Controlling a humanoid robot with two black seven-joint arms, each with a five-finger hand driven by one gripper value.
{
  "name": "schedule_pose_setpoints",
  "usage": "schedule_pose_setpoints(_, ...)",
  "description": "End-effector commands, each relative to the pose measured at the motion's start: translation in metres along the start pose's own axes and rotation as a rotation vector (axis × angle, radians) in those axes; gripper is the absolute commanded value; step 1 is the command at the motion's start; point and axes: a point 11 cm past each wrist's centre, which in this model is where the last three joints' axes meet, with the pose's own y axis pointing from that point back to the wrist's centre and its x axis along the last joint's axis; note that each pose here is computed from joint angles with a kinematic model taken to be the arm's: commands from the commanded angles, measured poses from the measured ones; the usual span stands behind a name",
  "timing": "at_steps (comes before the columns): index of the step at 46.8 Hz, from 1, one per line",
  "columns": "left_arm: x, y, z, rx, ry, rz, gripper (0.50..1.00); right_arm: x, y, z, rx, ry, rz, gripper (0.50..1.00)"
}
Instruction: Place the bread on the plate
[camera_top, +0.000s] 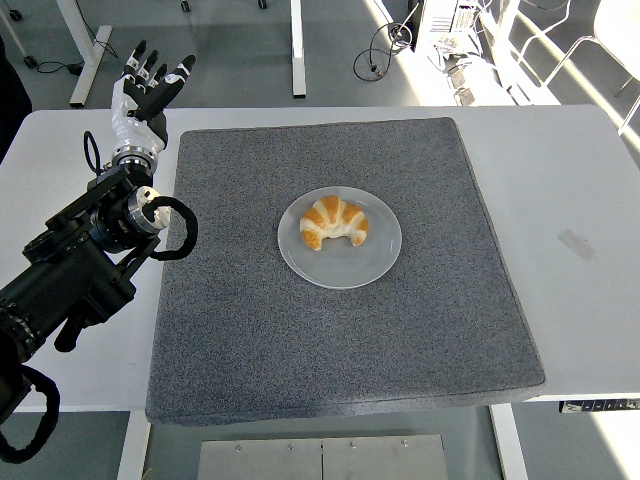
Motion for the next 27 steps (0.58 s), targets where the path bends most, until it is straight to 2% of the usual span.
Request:
schedule_pose_setpoints(1,0.009,-0.002,0.0,0.003,0.035,0.0,0.958,-0.001,0.0,0.0,0.001,-0.003,-0.005,1.0)
schedule_pose_setpoints(8,0.017,-0.002,-0.003,0.009,0.05,-0.011,0.98,0.002,0.0,0.001,-0.001,0.001,0.007,1.0)
schedule_pose_setpoints(19,0.017,-0.001,-0.005,0.014,0.057,-0.012,0.981,0.0,0.0,0.001,-0.001,-0.001,-0.004,1.0)
schedule_pose_setpoints(27,0.017,-0.001,-0.005,0.013,0.06,-0.01,0.981,-0.001,-0.004,-0.013,0.023,0.001,-0.005,1.0)
